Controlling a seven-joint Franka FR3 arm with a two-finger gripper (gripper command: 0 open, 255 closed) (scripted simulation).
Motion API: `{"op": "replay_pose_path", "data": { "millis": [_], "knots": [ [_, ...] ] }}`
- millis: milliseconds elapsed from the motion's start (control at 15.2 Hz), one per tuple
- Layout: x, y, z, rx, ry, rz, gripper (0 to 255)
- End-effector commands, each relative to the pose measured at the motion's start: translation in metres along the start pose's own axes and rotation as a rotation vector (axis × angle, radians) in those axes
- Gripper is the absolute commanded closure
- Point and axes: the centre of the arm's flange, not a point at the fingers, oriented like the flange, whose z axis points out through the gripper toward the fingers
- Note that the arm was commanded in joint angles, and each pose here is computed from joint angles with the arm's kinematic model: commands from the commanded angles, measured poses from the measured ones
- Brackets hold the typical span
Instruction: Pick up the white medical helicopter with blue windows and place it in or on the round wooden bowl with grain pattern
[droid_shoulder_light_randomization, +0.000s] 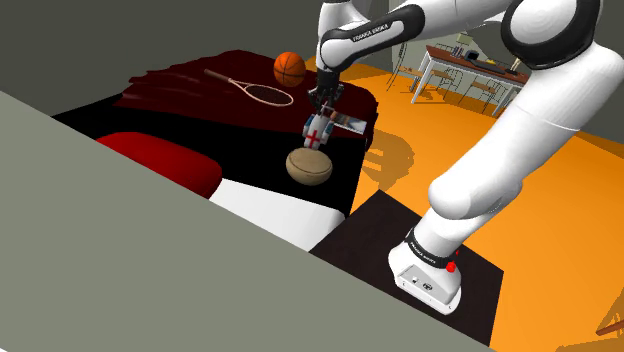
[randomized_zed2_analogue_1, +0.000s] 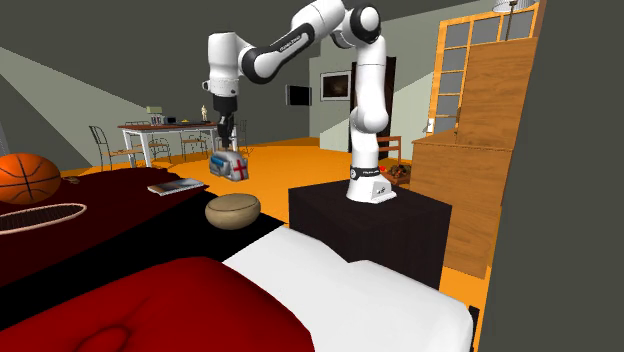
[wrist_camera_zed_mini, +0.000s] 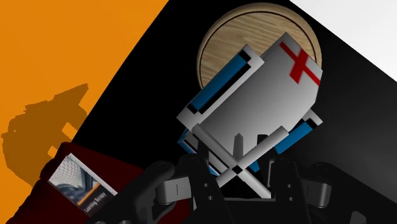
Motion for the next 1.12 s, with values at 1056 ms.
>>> {"op": "replay_pose_path", "data": {
  "millis": [1056],
  "knots": [
    [-0.008, -0.019, 0.087, 0.0, 0.002, 0.0, 255]
  ]
}}
